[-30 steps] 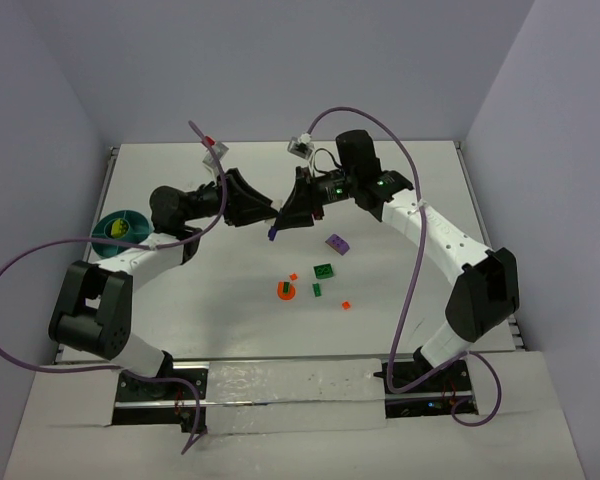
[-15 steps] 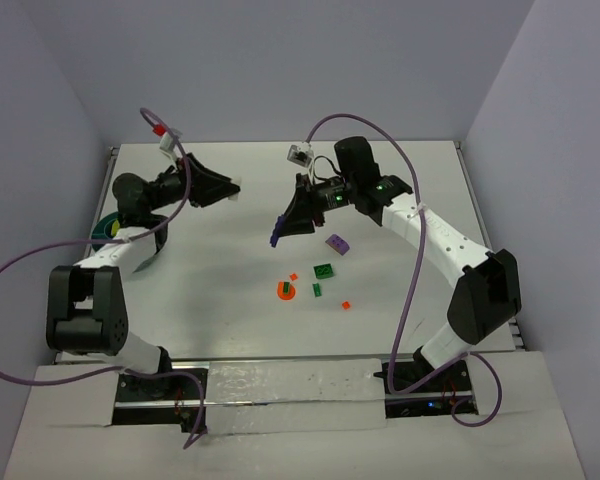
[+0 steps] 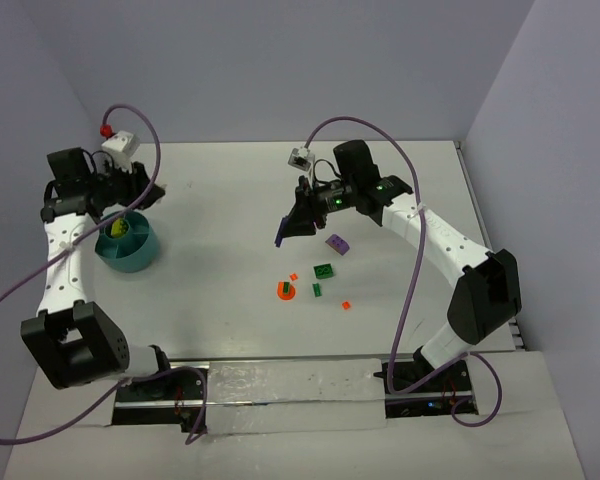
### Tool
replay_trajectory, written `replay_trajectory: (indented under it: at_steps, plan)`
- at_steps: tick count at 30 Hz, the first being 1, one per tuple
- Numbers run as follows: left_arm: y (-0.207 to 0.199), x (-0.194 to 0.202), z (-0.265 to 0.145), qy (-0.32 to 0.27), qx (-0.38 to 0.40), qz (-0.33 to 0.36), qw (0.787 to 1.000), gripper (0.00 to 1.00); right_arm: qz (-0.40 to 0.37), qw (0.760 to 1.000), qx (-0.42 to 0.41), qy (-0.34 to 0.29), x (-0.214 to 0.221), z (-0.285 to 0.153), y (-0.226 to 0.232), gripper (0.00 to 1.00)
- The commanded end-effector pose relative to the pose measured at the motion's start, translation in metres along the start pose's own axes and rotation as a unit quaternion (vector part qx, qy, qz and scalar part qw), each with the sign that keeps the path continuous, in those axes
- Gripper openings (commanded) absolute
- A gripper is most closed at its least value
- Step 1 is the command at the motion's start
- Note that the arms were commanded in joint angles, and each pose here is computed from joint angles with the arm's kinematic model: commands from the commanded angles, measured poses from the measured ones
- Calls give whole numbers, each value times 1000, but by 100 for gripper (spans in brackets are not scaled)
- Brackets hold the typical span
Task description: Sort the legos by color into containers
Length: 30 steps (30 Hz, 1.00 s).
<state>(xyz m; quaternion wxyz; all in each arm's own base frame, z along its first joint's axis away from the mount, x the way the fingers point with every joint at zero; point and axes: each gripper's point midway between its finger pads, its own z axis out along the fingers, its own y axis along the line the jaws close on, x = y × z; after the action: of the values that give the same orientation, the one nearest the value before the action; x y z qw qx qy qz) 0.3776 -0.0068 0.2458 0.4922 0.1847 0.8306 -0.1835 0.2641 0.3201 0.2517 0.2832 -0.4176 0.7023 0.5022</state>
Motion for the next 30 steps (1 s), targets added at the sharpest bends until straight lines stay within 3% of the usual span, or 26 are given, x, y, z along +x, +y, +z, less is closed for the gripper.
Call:
replay_trajectory:
  at_steps: [1,9,19,30]
  plan:
    - [20,69,-33,147,-51,52,986,0,-15,1000,16,4,-2,0,-4,0]
    - [45,99,-49,210,-107,83,968,1,-9,1000,21,11,2,2,-9,0]
    - [68,111,-57,234,-160,122,951,16,2,1000,16,17,3,5,-12,0]
    - [84,103,-60,220,-194,181,939,34,8,1000,11,19,2,6,-12,0]
